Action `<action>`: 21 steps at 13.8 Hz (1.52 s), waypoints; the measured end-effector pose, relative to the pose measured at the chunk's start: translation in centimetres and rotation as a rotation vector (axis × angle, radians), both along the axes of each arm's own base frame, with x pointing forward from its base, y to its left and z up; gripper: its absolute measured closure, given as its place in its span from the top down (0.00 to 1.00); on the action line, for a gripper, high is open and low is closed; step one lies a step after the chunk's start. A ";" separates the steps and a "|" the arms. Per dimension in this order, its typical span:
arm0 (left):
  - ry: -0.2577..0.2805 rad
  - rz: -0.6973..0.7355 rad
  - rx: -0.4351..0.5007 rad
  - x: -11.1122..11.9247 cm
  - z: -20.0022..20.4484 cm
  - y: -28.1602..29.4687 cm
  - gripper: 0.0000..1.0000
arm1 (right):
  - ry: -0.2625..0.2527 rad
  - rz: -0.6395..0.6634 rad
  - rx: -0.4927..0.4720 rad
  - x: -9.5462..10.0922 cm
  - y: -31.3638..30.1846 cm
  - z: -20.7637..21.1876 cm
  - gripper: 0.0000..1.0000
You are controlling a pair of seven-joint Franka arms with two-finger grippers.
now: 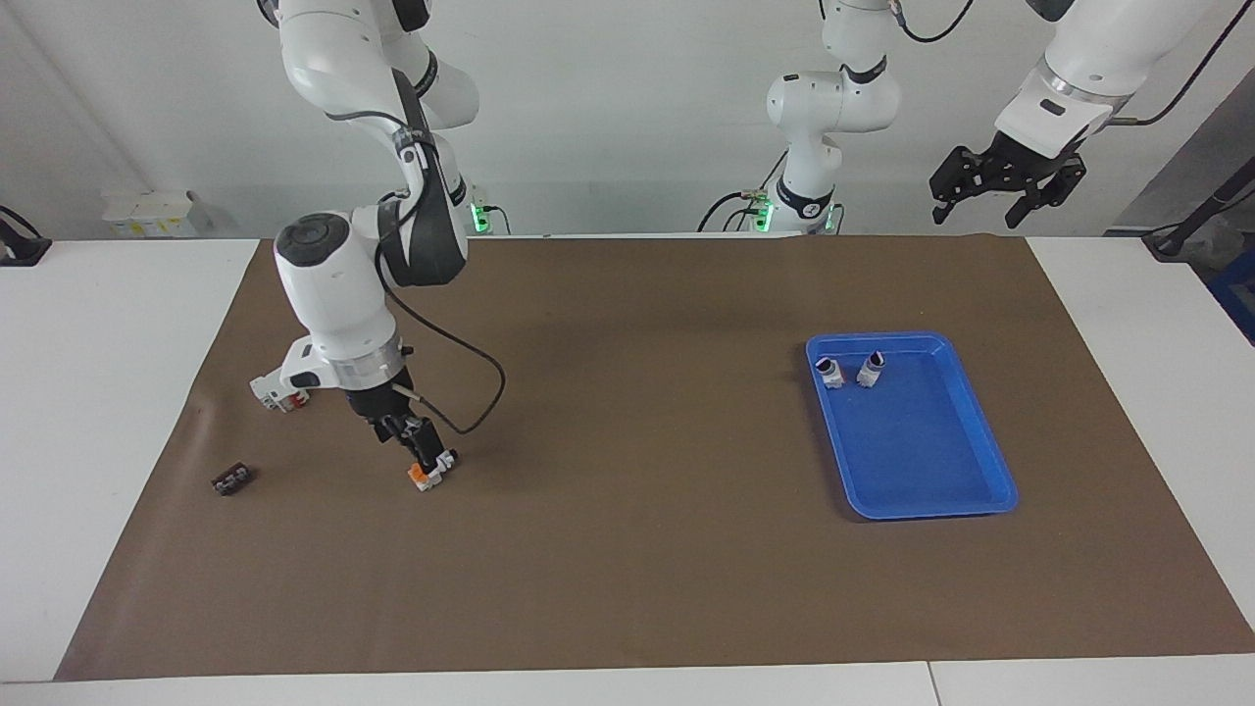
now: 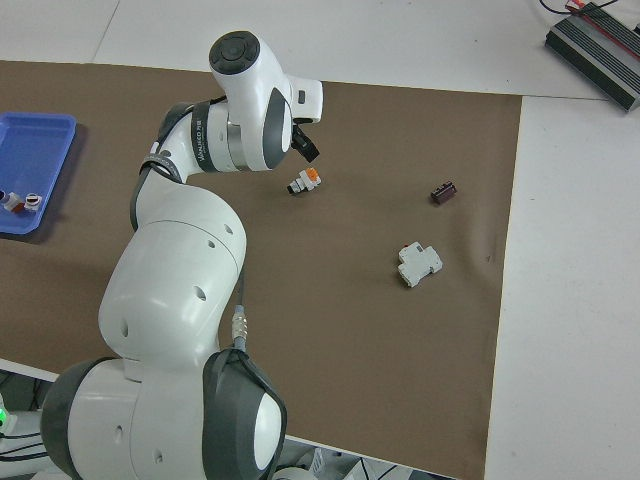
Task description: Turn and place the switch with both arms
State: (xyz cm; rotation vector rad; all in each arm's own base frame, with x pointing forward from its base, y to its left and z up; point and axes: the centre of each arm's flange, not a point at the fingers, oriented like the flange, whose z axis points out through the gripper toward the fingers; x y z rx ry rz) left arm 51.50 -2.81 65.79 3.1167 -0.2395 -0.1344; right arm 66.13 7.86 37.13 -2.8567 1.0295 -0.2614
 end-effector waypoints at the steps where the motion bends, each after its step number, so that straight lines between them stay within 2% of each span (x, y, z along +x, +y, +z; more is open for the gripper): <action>1: 0.000 -0.002 0.000 0.0 0.0 -0.1 1.00 | 0.024 -0.002 -0.003 0.0 -0.2 -1.6 1.00; 5: 0.002 -0.003 0.000 0.0 -0.2 -0.1 1.00 | 0.085 -0.006 -0.009 -0.9 -0.5 -5.7 1.00; 8: 0.005 -0.004 0.000 -0.1 -0.3 -0.2 1.00 | 0.095 -0.010 -0.011 -1.3 -0.8 -6.7 0.98; 9: 0.005 -0.006 0.000 -0.1 -0.4 -0.2 1.00 | 0.095 -0.013 -0.010 -1.3 -1.0 -6.9 0.93; 10: 0.005 -0.008 0.000 -0.1 -0.3 -0.3 1.00 | 0.097 -0.016 -0.010 -1.3 -1.2 -7.2 0.80; 11: 0.005 -0.014 -0.001 -0.2 -0.3 -0.6 1.00 | 0.099 -0.018 -0.010 -1.3 -1.3 -7.3 0.71; 12: 0.005 -0.028 0.000 -0.2 -0.4 -1.4 1.00 | 0.101 -0.020 -0.010 -1.2 -1.5 -7.5 0.70; 14: -0.003 -0.058 0.002 -0.3 -0.4 -3.0 1.00 | 0.106 -0.024 -0.009 -1.2 -1.6 -7.9 0.48; 15: -0.010 -0.065 0.001 -0.3 -0.4 -3.4 1.00 | 0.106 -0.042 0.002 -1.2 -1.6 -7.7 0.41; 17: -0.030 -0.067 -0.001 0.0 -0.3 -3.6 1.00 | 0.123 -0.120 0.072 -0.5 -1.4 -6.3 0.41; 19: -0.055 -0.070 -0.003 0.3 -0.2 -3.8 1.00 | 0.157 -0.207 0.161 0.6 -0.6 -3.1 0.41; 21: -0.056 -0.071 -0.003 0.3 -0.2 -3.8 1.00 | 0.186 -0.309 0.213 0.8 1.2 -0.1 0.41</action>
